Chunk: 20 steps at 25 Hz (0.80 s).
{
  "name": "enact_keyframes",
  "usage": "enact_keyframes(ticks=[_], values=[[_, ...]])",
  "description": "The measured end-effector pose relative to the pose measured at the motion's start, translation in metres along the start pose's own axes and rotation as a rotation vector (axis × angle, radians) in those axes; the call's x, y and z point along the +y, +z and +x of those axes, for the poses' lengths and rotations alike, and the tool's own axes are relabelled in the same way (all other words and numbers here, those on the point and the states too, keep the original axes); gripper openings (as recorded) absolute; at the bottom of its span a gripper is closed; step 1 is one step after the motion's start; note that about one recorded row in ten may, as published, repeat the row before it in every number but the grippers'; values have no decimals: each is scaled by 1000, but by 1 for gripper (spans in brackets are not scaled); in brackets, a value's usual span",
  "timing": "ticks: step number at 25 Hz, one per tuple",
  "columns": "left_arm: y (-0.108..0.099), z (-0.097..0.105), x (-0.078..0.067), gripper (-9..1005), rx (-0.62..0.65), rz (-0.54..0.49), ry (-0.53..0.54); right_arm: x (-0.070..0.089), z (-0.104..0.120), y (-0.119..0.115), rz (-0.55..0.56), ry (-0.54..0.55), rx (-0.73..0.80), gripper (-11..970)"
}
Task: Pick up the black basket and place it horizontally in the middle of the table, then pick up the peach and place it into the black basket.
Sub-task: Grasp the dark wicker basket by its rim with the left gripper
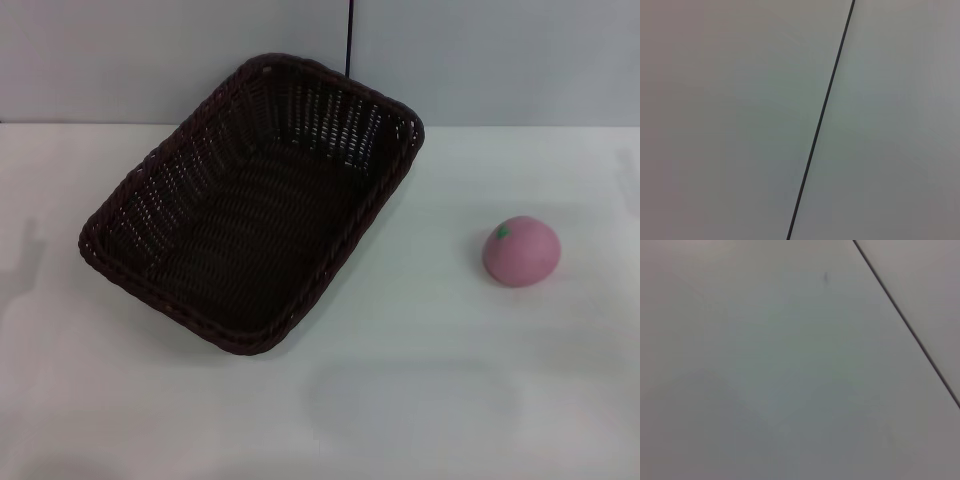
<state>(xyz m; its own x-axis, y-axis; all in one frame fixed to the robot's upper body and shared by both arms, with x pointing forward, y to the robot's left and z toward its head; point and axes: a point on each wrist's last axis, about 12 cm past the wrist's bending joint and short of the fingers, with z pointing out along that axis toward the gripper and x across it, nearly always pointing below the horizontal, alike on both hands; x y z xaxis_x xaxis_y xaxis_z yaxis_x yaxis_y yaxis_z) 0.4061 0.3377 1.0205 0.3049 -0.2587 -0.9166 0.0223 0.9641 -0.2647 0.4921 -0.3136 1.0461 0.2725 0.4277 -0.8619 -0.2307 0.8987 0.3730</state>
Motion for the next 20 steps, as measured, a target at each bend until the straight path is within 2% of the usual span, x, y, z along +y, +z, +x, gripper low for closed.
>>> enact_keyframes(ticks=[16, 19, 20], values=[[-3, 1, 1, 819, 7, -13, -1, -3, -8, 16, -22, -36, -38, 732], [1, 1, 1, 819, 22, 25, -25, -4, -9, 18, -26, -46, -36, 732], [4, 0, 2, 819, 36, 66, -38, -5, -10, 19, -27, -50, -36, 732]])
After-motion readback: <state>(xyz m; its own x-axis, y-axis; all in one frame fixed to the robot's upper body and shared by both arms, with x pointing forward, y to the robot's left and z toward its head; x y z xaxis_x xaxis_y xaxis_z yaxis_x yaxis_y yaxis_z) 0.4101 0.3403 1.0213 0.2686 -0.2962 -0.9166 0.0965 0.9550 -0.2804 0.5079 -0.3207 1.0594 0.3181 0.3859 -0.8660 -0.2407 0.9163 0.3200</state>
